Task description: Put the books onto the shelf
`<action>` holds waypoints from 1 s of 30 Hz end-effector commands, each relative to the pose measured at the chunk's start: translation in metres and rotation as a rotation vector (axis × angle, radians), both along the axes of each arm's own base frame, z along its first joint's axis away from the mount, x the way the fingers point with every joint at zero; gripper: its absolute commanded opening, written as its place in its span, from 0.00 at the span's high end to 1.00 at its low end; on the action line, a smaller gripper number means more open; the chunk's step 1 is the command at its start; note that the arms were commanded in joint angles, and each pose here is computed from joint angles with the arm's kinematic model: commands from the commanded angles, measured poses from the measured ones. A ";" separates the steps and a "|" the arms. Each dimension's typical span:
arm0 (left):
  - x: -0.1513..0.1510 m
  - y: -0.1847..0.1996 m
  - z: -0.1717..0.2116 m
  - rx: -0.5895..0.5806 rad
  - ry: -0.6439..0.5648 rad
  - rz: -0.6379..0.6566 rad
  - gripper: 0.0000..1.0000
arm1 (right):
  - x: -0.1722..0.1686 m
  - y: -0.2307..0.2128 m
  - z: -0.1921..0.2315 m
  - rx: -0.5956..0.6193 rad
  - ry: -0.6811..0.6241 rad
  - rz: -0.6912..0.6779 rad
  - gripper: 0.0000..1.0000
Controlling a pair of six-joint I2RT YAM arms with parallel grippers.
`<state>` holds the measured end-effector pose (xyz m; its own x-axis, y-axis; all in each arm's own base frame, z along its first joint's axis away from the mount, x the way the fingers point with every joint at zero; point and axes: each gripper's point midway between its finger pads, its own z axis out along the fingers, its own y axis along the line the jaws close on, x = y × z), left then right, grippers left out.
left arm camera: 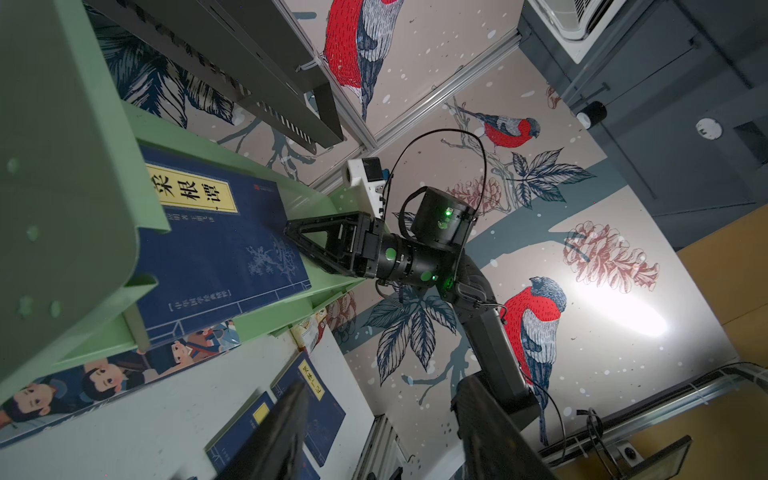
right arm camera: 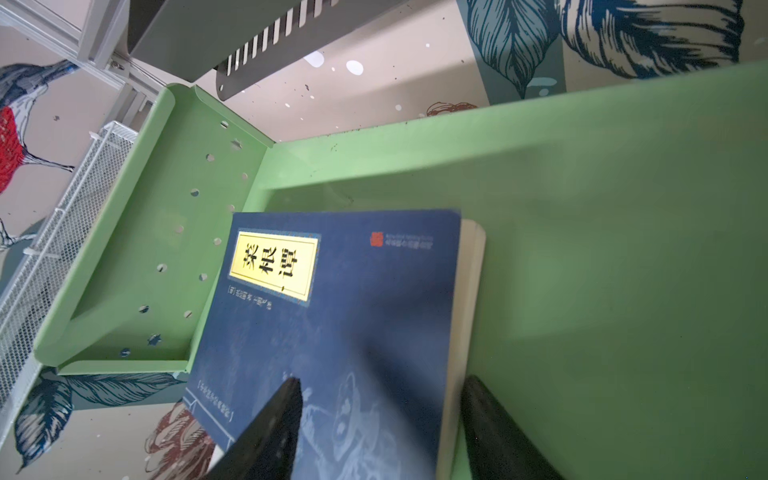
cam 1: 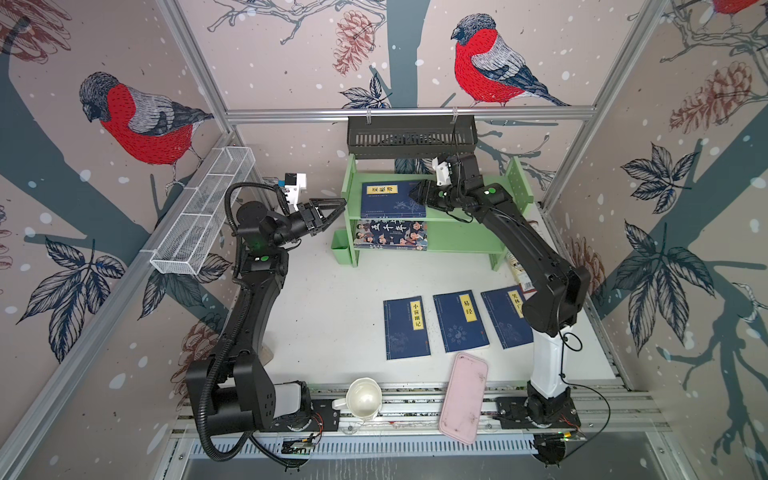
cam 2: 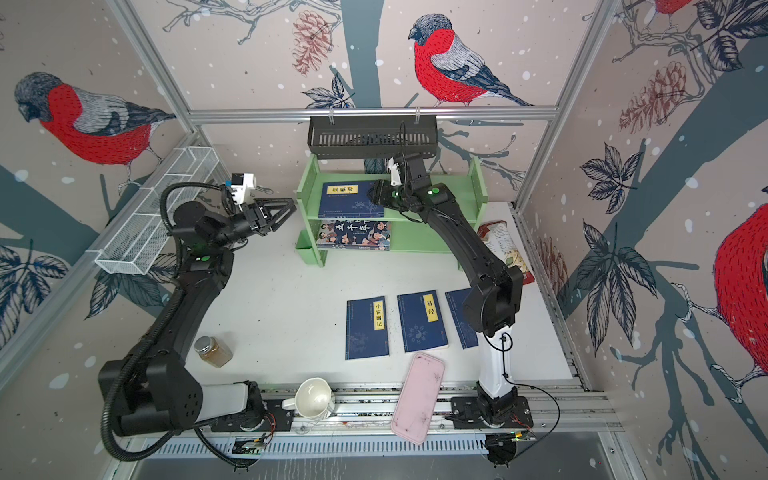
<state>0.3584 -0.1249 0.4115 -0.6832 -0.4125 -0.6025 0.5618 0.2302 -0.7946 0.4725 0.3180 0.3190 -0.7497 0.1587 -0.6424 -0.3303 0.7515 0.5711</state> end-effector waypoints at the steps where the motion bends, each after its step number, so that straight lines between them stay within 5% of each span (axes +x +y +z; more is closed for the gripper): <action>1: 0.013 0.008 -0.016 0.167 -0.070 0.089 0.42 | -0.010 -0.005 -0.002 -0.006 0.028 -0.026 0.37; 11: 0.033 0.036 -0.054 0.533 -0.215 0.284 0.42 | -0.015 -0.003 0.001 0.025 0.024 0.004 0.36; 30: 0.036 0.036 -0.071 0.543 -0.231 0.281 0.42 | -0.006 0.006 0.002 0.041 0.024 0.023 0.38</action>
